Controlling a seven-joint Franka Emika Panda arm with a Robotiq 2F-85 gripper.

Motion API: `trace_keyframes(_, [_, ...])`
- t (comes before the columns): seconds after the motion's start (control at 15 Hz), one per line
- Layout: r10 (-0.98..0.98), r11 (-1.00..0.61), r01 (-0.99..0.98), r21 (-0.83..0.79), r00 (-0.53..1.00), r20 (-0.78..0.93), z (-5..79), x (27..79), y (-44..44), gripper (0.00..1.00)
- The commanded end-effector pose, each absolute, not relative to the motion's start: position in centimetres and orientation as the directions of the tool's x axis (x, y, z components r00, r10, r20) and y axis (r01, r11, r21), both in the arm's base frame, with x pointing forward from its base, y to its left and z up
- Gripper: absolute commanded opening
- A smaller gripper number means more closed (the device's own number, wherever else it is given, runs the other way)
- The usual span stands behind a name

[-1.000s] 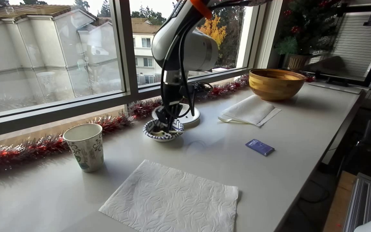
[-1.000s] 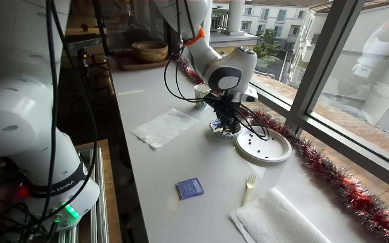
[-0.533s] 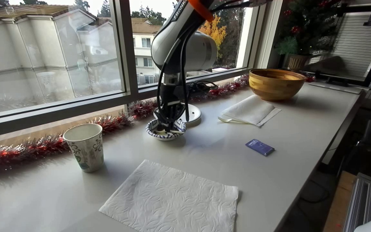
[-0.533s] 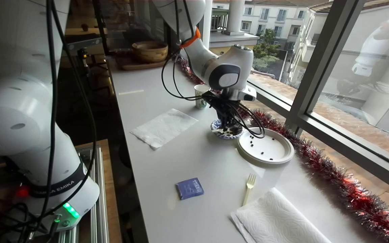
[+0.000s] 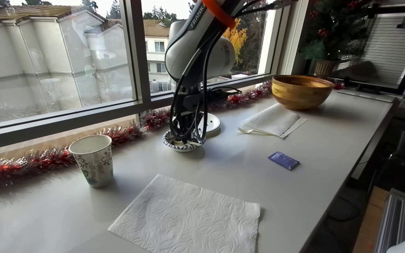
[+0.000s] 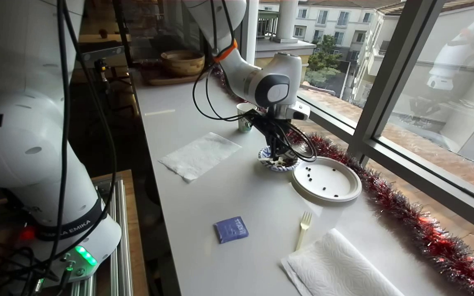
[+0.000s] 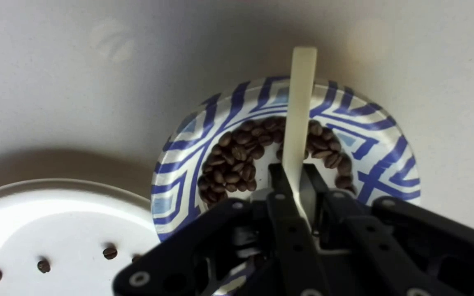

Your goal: Use the white spoon on the plate to get some contents from the bowl and put them on the white plate.

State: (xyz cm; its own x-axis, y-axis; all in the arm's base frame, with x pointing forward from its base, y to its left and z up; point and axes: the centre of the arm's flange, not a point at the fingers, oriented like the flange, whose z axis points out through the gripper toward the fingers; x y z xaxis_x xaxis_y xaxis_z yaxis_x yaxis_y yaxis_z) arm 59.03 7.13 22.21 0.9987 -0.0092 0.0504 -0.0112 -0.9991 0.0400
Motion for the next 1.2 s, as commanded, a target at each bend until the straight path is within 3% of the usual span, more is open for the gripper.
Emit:
trace_keyframes(0.0, [-0.022,-0.996,-0.027,0.085,0.998,0.059,22.9,57.3,8.3,0.03])
trace_keyframes(1.13, [0.044,-0.982,-0.007,0.186,0.962,0.268,28.2,55.1,7.9,0.03])
